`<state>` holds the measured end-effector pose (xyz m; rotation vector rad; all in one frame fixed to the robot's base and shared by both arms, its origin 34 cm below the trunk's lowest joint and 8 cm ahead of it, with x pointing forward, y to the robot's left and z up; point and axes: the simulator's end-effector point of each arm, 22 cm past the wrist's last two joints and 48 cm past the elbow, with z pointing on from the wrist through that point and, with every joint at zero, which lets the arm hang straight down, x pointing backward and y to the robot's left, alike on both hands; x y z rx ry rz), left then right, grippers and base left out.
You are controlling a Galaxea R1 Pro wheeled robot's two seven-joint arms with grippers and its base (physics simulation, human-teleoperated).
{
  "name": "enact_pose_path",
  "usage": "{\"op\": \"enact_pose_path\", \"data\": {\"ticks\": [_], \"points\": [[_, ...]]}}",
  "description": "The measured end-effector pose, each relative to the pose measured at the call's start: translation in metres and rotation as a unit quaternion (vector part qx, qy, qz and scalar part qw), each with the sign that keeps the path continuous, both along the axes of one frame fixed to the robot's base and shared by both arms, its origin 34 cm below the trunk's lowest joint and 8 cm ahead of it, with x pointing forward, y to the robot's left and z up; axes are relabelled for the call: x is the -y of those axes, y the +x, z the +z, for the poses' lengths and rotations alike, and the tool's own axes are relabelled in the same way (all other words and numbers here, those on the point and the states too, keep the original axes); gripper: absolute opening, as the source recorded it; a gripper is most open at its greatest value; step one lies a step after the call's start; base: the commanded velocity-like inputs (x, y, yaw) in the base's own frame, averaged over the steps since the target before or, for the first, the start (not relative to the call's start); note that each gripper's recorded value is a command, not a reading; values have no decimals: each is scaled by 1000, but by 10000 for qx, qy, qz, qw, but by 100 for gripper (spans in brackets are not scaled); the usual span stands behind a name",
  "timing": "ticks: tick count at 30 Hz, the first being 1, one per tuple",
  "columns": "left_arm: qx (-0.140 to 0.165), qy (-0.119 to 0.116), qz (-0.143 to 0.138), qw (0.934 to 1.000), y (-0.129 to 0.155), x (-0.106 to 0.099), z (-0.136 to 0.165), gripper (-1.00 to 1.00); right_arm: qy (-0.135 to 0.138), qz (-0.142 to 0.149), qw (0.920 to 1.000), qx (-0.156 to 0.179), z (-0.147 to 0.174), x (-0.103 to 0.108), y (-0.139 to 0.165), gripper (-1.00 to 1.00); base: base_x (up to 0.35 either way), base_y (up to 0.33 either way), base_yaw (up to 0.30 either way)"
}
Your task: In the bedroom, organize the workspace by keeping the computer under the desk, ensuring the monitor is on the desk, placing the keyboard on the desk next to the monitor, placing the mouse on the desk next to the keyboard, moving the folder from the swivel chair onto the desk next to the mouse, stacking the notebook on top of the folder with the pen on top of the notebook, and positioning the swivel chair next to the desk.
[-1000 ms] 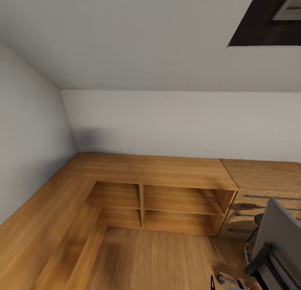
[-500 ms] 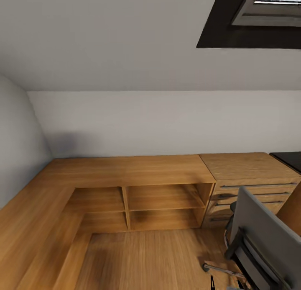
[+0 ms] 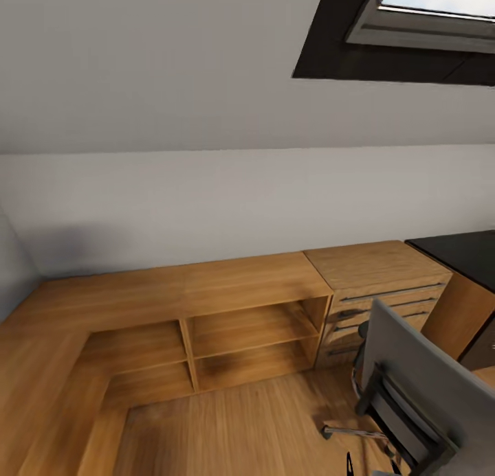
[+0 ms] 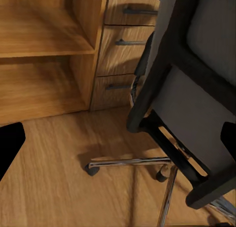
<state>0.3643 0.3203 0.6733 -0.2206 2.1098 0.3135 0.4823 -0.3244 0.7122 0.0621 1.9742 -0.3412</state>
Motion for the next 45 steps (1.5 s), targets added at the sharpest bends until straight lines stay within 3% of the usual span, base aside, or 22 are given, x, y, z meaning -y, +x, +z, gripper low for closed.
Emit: {"op": "enact_pose_path", "data": {"ticks": [45], "points": [[-70,5,13,10000,-3,-1,-3,100,-10,46,10000,-33,-3,-1,-2,100,83,50,-293]]}}
